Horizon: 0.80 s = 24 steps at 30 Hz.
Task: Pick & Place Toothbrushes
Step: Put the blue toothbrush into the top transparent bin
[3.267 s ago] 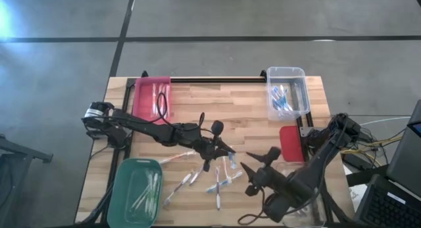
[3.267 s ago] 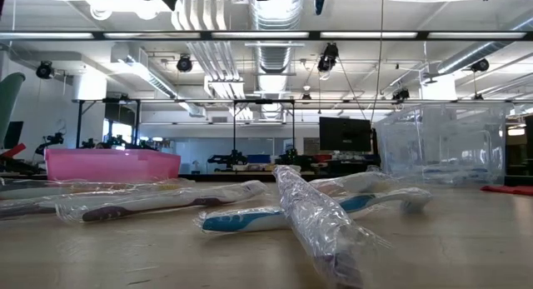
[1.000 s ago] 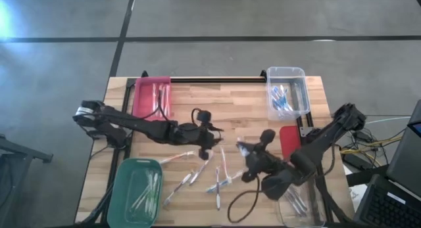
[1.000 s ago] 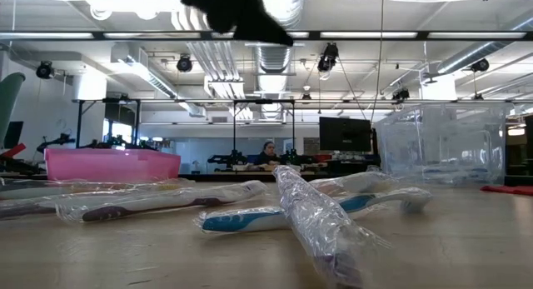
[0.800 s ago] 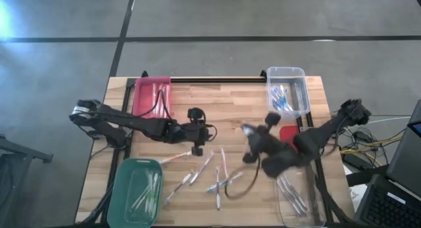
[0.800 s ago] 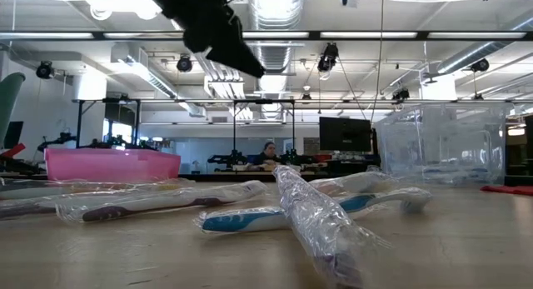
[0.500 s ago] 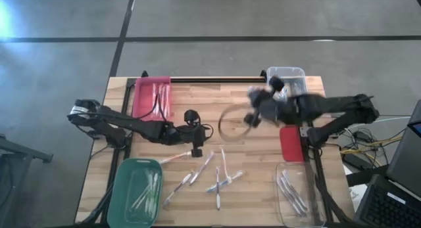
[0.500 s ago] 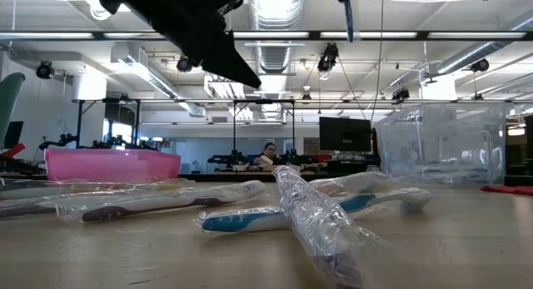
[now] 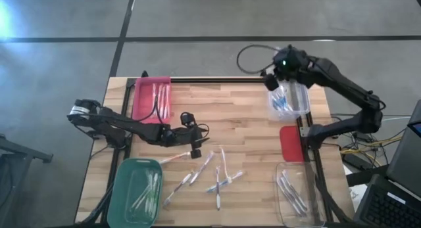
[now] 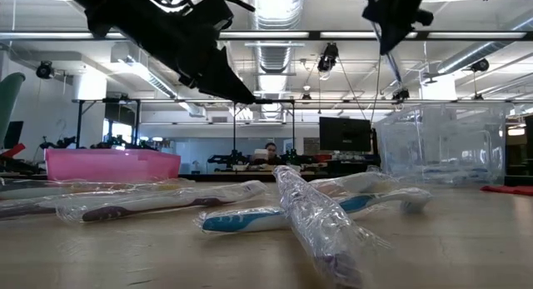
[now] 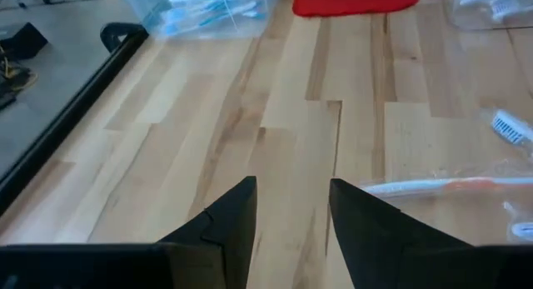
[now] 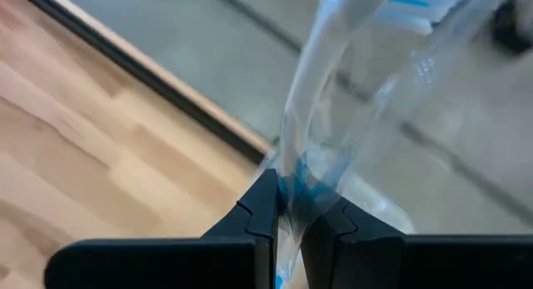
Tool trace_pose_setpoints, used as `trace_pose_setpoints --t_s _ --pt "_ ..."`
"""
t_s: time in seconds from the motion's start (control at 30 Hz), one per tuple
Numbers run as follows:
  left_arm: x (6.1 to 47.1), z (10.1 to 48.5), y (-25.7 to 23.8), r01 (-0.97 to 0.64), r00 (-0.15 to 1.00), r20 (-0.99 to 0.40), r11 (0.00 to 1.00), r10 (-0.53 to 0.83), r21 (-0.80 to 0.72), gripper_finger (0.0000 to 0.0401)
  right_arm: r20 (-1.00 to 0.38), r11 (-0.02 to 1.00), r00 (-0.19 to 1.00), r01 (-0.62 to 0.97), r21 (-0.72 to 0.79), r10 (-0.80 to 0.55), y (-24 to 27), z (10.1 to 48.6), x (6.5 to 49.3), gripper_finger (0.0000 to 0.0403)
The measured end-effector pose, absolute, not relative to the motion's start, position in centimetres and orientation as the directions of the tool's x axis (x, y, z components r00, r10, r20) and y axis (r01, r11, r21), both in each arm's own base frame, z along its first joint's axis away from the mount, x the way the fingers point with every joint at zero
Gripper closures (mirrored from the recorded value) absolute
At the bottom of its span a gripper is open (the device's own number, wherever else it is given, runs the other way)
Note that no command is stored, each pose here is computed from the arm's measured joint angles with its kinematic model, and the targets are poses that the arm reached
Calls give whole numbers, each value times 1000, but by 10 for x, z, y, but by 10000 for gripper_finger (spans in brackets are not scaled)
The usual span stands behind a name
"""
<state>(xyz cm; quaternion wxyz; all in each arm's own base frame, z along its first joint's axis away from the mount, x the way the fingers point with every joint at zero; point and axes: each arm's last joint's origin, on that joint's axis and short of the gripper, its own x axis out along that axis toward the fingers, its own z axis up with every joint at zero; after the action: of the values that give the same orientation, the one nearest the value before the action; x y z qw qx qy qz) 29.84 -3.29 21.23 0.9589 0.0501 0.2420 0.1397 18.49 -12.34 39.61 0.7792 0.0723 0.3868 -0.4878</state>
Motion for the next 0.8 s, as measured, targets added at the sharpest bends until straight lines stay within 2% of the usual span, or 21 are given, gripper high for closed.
trace_pose_setpoints --t_s 0.23,0.43,0.67,0.8 --pt "298 212 -33 -251 846 -447 956 292 150 244 -798 440 145 883 -163 -585 -162 382 161 381" --pt "298 212 -33 -249 845 -447 956 292 153 244 -868 389 29 901 -192 -495 -178 366 155 381" --pt "298 212 -33 -249 845 -448 956 292 153 245 -943 428 -115 869 -249 -313 -190 337 162 381" --pt "298 212 -33 -250 845 -448 956 292 152 245 -963 448 -143 863 -235 -231 -194 327 166 381"
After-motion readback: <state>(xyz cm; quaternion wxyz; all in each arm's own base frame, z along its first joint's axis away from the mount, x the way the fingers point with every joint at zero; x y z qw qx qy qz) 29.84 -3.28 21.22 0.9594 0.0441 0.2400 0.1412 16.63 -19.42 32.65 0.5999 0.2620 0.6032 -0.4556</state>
